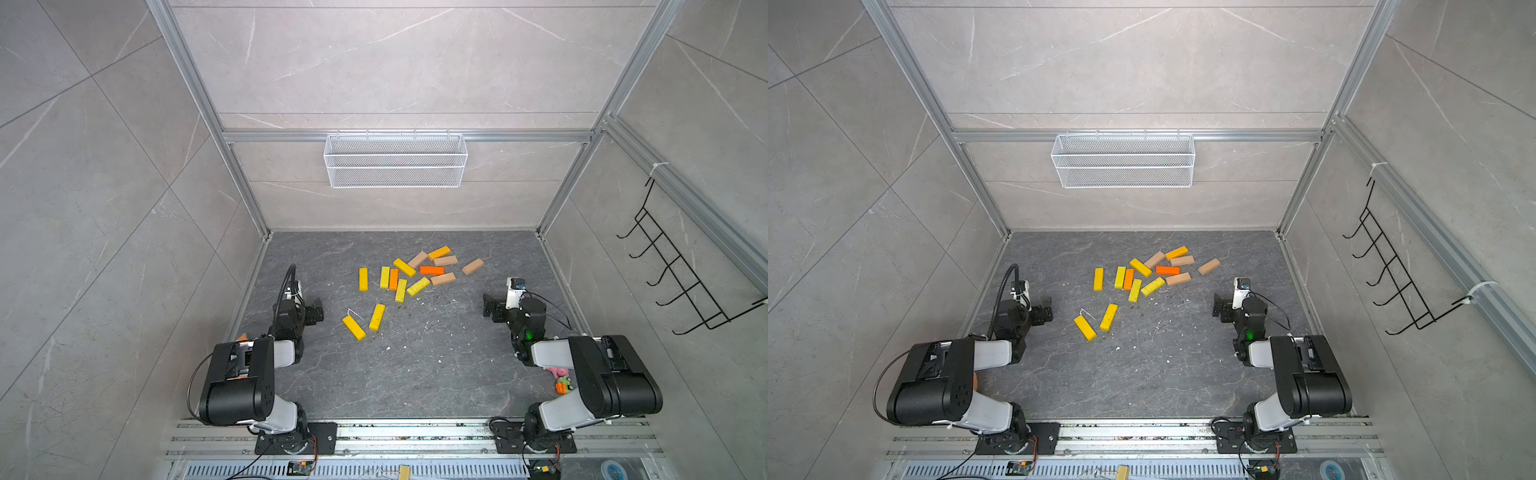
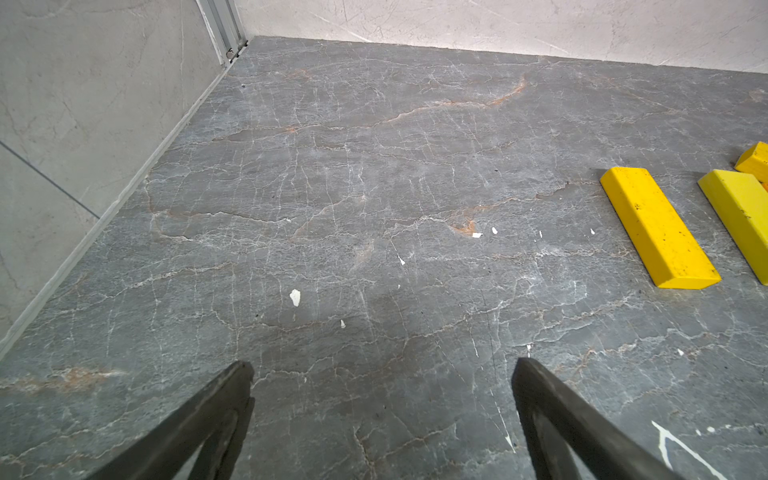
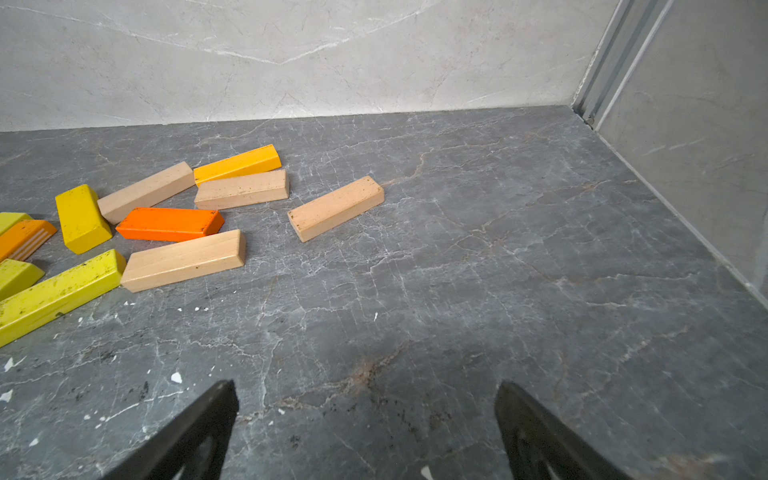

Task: Assemble the number 8 with building blocks
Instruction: Adjust the building block at the center of the board.

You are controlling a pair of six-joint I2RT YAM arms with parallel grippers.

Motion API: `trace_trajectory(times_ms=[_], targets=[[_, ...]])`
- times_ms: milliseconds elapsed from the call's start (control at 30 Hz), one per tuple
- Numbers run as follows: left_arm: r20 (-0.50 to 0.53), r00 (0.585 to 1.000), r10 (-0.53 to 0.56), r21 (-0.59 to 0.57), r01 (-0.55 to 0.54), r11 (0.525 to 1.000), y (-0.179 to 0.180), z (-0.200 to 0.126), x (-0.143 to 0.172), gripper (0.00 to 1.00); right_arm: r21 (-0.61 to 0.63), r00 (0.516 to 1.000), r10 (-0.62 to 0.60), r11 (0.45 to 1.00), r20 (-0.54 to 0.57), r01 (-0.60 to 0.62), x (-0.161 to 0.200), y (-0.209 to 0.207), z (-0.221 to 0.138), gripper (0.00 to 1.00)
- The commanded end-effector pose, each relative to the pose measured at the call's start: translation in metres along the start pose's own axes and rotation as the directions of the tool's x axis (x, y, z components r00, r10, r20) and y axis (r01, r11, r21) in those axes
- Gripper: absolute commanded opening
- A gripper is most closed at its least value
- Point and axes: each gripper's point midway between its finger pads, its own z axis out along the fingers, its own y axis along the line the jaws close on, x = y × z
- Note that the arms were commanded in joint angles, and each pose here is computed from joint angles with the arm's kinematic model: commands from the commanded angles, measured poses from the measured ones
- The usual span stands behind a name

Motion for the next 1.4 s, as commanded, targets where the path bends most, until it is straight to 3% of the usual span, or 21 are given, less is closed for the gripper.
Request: trace_trajectory(times_ms=[0, 767, 1033, 1267, 1367], targets=[[0.052, 0.999, -0.009, 0.01, 0.009, 1.0, -0.001, 0.0, -0.015, 1.0, -0.003, 1.0, -0.01, 1.0, 0.026, 0.01, -0.01, 0.002, 0.001, 0.99], [0.052, 0.999, -0.001, 0.018, 0.0, 1.0, -0.003, -0.001, -0.016, 1.0, 0.017, 1.0, -0.003, 1.0, 0.029, 0.003, -0.01, -0.001, 0.0, 0.99], [0.072, 0.997, -0.009, -0.008, 0.01, 1.0, 0.001, -0.008, -0.021, 1.0, 0.061, 0.997, 0.017, 0.998, 0.079, -0.022, -0.018, -0.009, -0.01, 0.99], [0.081, 0.996, 0.035, -0.027, -0.033, 0.999, -0.014, -0.037, -0.045, 1.0, 0.082, 0.994, 0.01, 0.996, 0.107, -0.019, -0.043, -0.01, -0.032, 0.99], [0.126, 0.992, -0.003, -0.033, 0.007, 0.999, -0.019, -0.054, -0.068, 1.0, 0.083, 0.995, 0.04, 0.995, 0.095, -0.048, -0.065, -0.007, -0.041, 0.99]])
